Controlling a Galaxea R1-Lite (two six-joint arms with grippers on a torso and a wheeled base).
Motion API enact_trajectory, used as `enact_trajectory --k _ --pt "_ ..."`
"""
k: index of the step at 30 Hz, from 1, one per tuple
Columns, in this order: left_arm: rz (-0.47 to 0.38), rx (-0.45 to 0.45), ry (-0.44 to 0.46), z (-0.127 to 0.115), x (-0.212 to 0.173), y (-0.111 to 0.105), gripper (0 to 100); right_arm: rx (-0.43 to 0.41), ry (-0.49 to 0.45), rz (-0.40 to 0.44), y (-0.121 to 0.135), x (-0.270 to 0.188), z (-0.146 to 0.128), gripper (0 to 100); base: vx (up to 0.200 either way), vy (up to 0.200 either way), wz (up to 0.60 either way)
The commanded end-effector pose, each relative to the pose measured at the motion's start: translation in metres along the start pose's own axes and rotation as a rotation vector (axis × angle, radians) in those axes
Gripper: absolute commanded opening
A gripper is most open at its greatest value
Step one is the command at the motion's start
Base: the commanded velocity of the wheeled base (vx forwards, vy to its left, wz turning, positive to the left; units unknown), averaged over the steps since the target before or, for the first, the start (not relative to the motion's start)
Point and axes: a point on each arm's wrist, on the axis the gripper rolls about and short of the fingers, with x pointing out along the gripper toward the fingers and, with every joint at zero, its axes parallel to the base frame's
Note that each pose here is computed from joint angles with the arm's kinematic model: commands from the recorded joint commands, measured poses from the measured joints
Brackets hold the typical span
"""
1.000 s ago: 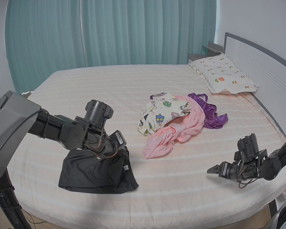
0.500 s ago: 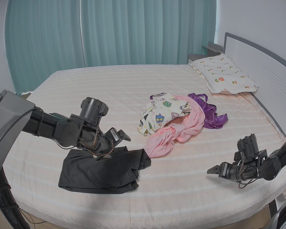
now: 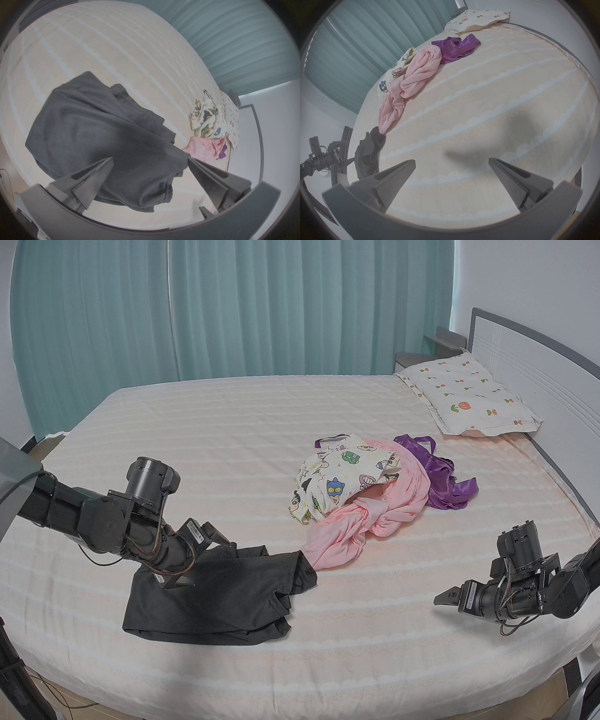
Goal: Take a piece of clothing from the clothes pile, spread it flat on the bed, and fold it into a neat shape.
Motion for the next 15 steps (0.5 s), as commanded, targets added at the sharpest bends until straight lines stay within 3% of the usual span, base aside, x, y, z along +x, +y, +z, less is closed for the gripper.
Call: enact_trajectory --k 1,5,10,15 --pt "0.01 -0.032 -0.009 0.004 -0.004 0.009 100 0.0 0.007 -0.004 0.0 0.002 -0.001 100 0.0 0.0 0.0" --pt "0.042 -0.059 0.031 -0.004 -0.001 0.031 100 0.0 0.019 -0.014 -0.001 0.007 -0.002 100 0.0 0.0 0.0" --pt "-0.037 -0.063 0.062 -0.013 -0.011 0.047 100 0.004 0.016 -0.013 -0.001 0.006 -0.001 100 0.0 0.0 0.0" --pt "-0.056 -0.062 0.053 -0.016 -0.013 0.052 100 0.004 0.019 -0.013 -0.001 0.007 -0.001 100 0.0 0.0 0.0"
